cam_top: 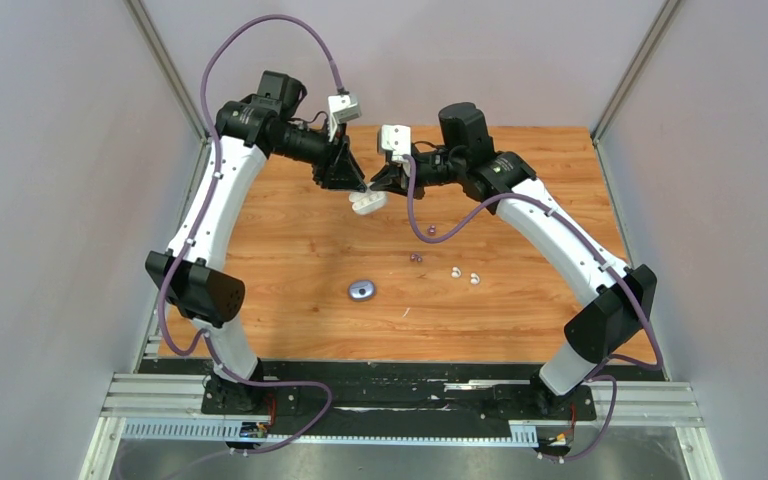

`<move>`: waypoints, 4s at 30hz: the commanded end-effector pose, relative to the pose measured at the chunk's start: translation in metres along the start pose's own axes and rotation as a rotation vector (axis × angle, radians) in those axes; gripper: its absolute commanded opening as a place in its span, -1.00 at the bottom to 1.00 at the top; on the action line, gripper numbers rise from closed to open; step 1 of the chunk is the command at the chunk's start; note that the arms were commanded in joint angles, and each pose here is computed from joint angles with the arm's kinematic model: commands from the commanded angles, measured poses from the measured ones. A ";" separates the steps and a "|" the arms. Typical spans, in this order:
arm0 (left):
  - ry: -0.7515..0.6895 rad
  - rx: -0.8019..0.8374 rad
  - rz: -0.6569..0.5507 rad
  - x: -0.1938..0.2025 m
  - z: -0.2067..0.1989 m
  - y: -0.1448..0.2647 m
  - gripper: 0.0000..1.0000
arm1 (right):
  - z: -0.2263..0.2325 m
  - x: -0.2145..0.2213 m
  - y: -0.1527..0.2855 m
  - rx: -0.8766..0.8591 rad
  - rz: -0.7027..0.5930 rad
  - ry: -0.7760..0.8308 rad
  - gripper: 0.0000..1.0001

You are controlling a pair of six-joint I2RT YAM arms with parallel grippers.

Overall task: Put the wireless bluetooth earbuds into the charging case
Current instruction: Adjust the charging case, then pick up the earbud from the center of the board.

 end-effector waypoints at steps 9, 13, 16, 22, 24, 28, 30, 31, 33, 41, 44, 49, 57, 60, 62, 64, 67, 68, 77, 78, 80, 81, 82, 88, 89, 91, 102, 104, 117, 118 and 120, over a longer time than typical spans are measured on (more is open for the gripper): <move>0.026 0.035 0.015 0.009 0.002 -0.006 -0.13 | -0.007 -0.023 0.002 0.026 -0.054 0.060 -1.00; 0.023 0.040 0.011 0.009 0.003 -0.007 -0.28 | -0.007 -0.022 0.002 0.025 -0.055 0.056 -1.00; 0.023 0.050 0.003 0.008 0.003 -0.008 -0.41 | -0.008 -0.022 0.001 0.027 -0.056 0.054 -1.00; 0.034 0.085 -0.015 0.008 0.002 -0.011 -0.85 | -0.009 -0.019 -0.002 0.033 -0.055 0.032 -0.97; 0.034 0.085 -0.014 0.009 0.003 -0.011 -1.00 | -0.010 -0.019 -0.002 0.044 -0.055 0.015 -0.70; 0.016 0.057 -0.002 0.008 0.004 -0.009 -1.00 | -0.012 -0.021 0.000 0.088 -0.064 -0.029 -0.22; 0.002 0.025 0.011 0.008 0.006 -0.007 -1.00 | -0.012 -0.022 0.001 0.107 -0.069 -0.045 -0.10; -0.007 0.011 0.013 0.007 0.006 -0.006 -1.00 | -0.012 -0.022 0.002 0.112 -0.070 -0.054 -0.05; -0.024 -0.033 0.028 0.007 0.009 -0.003 -1.00 | -0.011 -0.020 0.001 0.120 -0.069 -0.080 0.03; -0.093 -0.187 0.005 -0.002 0.018 0.004 -1.00 | -0.008 -0.007 -0.005 0.119 -0.052 -0.165 0.24; -0.100 -0.211 -0.005 -0.004 0.017 0.006 -1.00 | -0.010 -0.003 -0.006 0.127 -0.042 -0.171 0.27; -0.113 -0.218 -0.025 -0.007 0.014 0.008 -1.00 | -0.015 0.011 -0.010 0.174 0.001 -0.178 0.30; -0.148 -0.226 -0.050 -0.009 0.010 0.010 -1.00 | -0.024 0.025 -0.013 0.237 0.038 -0.203 0.33; -0.160 -0.215 -0.061 -0.010 0.007 0.011 -1.00 | -0.027 0.027 -0.013 0.247 0.038 -0.214 0.33; -0.168 -0.210 -0.070 -0.012 0.005 0.011 -1.00 | -0.028 0.030 -0.013 0.253 0.042 -0.223 0.34; -0.175 -0.226 -0.078 -0.013 0.005 0.013 -1.00 | -0.029 0.035 -0.014 0.256 0.050 -0.230 0.34; -0.195 -0.274 -0.077 -0.013 0.007 0.015 -1.00 | -0.028 0.045 -0.014 0.251 0.067 -0.235 0.34; -0.201 -0.299 -0.068 -0.012 0.010 0.016 -1.00 | -0.027 0.047 -0.013 0.243 0.067 -0.238 0.34; -0.325 -0.510 0.059 0.005 0.017 0.022 -1.00 | -0.007 0.050 0.023 0.179 0.045 -0.329 0.48; -0.348 -0.541 0.087 0.009 0.019 0.022 -1.00 | -0.005 0.059 0.030 0.190 0.063 -0.375 0.47; -0.395 -0.573 0.119 0.011 0.015 0.021 -1.00 | 0.001 0.080 0.046 0.210 0.104 -0.490 0.42; -0.418 -0.609 0.124 0.009 0.013 0.025 -1.00 | 0.006 0.093 0.055 0.233 0.128 -0.578 0.39; -0.445 -0.610 0.136 0.012 0.009 0.024 -1.00 | 0.009 0.107 0.063 0.271 0.151 -0.657 0.35; -0.539 -0.652 0.213 0.028 0.000 0.018 -1.00 | 0.045 0.185 0.101 0.494 0.348 -0.978 0.13; -0.538 -0.657 0.220 0.030 0.000 0.017 -1.00 | 0.052 0.196 0.104 0.510 0.382 -0.999 0.12; -0.535 -0.659 0.218 0.030 -0.002 0.015 -1.00 | 0.065 0.214 0.106 0.521 0.448 -1.020 0.09; -0.385 -0.583 0.188 0.036 -0.011 0.005 -1.00 | 0.087 0.263 0.113 0.518 0.644 -1.144 -0.23; -0.373 -0.575 0.180 0.037 -0.013 0.004 -1.00 | 0.086 0.269 0.114 0.515 0.671 -1.169 -0.24; -0.340 -0.569 0.178 0.042 -0.013 0.001 -1.00 | 0.073 0.283 0.115 0.538 0.670 -1.309 -0.26; -0.338 -0.570 0.180 0.043 -0.013 0.001 -1.00 | 0.072 0.284 0.114 0.534 0.666 -1.318 -0.24; -0.338 -0.570 0.181 0.043 -0.012 0.001 -1.00 | 0.071 0.286 0.111 0.526 0.662 -1.341 -0.21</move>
Point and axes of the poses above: each gripper's point midway between its finger pads, its own y axis back along the fingers, its own z axis along the line the jaws close on, x = y × z, the point moved 7 cm from there along y, back along the fingers, and after that the axes turned 7 degrees about -y, right-handed, at the moved point
